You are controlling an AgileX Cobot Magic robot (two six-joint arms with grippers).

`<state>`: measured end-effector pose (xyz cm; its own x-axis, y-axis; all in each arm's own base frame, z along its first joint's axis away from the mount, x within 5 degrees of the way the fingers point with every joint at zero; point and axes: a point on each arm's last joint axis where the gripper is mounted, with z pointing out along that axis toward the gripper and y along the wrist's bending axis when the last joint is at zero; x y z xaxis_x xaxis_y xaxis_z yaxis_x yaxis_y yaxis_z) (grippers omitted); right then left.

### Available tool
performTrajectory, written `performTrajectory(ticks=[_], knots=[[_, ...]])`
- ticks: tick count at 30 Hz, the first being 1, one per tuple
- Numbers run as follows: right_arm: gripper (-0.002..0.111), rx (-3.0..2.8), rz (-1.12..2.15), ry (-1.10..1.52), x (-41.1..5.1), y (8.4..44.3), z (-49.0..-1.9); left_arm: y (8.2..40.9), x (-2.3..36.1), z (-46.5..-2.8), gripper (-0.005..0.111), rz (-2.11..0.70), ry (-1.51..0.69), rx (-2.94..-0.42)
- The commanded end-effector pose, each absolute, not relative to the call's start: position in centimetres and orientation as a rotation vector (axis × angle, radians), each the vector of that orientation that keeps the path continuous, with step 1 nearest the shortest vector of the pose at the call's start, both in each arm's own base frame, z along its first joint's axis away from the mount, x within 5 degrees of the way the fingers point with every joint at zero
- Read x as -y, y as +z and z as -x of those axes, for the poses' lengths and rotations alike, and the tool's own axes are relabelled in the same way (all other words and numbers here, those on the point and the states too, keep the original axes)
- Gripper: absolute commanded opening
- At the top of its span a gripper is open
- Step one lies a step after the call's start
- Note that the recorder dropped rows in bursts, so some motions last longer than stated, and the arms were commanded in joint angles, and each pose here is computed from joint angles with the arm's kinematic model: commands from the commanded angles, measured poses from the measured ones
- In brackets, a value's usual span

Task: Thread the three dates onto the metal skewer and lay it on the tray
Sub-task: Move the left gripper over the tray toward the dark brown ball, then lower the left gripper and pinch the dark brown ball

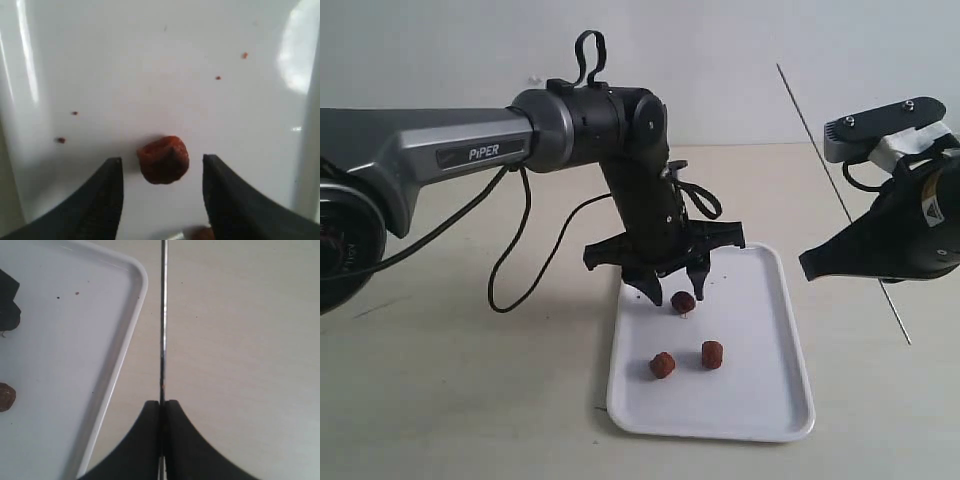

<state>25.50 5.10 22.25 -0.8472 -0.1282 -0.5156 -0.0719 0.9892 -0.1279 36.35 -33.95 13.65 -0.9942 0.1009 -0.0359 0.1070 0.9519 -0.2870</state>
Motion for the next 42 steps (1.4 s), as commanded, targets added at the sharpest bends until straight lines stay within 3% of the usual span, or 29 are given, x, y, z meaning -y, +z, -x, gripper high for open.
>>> performTrajectory(ticks=[1, 8, 13, 19, 22, 27, 32, 42], knots=[[0.000, -2.575, 0.146, -0.137, -5.0, 22.2, -25.4, 14.3, 34.2, -36.5, 0.049, -0.175, -0.476, -3.051], [0.000, -2.566, 0.148, -0.130, -5.0, 22.2, -25.5, 14.3, 34.2, -36.5, 0.049, -0.365, -0.462, -3.022], [0.000, -2.566, 0.148, -0.130, -5.0, 22.2, -25.5, 17.6, 33.7, -37.2, 0.049, -0.835, -0.368, -2.871], [0.000, -2.564, 0.148, -0.128, -5.0, 22.2, -25.5, 22.3, 32.6, -38.2, 0.049, -1.609, -0.010, -2.338], [0.000, -2.564, 0.148, -0.128, -5.0, 22.2, -25.5, 22.5, 32.3, -38.4, 0.049, -1.905, 0.107, -2.101], [0.000, -2.562, 0.162, -0.136, -5.0, 22.2, -25.5, 21.1, 32.5, -37.8, 0.052, -2.359, 0.091, -1.670], [0.000, -2.558, 0.174, -0.147, -4.9, 22.3, -25.6, 20.2, 32.8, -37.1, 0.067, -2.532, 0.015, -1.422], [0.000, -2.555, 0.182, -0.155, -4.9, 22.3, -25.6, 19.2, 32.9, -36.5, 0.066, -2.810, 0.002, -0.769]])
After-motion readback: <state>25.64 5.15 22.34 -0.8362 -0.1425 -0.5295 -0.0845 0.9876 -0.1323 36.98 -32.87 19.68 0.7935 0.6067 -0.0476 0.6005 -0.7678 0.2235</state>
